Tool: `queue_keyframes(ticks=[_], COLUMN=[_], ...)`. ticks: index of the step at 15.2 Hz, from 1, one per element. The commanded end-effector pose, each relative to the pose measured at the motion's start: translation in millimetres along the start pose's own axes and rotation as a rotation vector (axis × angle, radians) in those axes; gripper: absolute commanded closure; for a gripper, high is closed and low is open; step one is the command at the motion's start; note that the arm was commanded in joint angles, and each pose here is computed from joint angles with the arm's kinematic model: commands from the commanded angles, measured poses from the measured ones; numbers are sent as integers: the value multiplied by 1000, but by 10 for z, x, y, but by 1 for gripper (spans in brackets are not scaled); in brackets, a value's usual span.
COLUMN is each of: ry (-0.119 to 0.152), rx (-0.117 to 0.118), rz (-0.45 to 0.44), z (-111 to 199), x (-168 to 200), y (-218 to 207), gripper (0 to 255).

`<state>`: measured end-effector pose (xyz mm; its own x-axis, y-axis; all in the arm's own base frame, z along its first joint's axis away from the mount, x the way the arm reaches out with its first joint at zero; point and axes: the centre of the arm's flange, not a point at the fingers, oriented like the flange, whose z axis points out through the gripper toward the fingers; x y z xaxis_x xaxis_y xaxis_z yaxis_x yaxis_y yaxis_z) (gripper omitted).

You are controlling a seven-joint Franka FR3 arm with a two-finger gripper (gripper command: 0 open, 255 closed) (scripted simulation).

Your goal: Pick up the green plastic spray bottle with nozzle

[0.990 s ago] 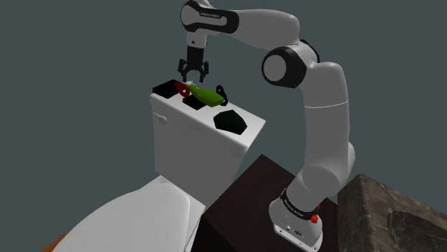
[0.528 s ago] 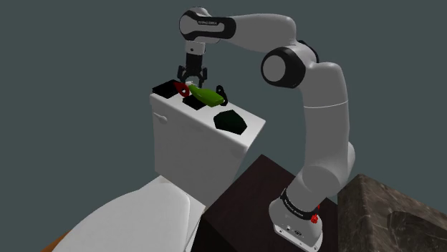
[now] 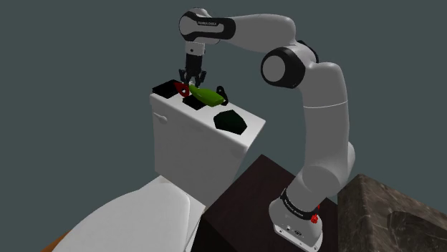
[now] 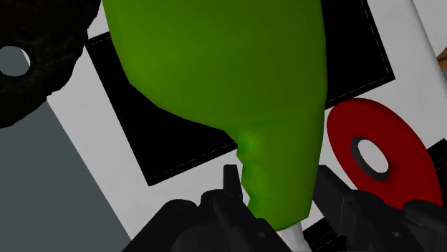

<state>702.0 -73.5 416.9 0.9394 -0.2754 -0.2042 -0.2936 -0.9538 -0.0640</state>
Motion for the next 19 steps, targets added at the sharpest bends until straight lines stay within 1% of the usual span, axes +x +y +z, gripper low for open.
queue_keyframes(ticks=[1,2,17,19], ry=[-1,-1,-1,-1], rx=[0,0,0,0], rz=[0,0,0,0], z=[3,2,-771,-779], x=[1,-3,-165,-167], y=[1,15,-36,-36], gripper=[255,255,255,255])
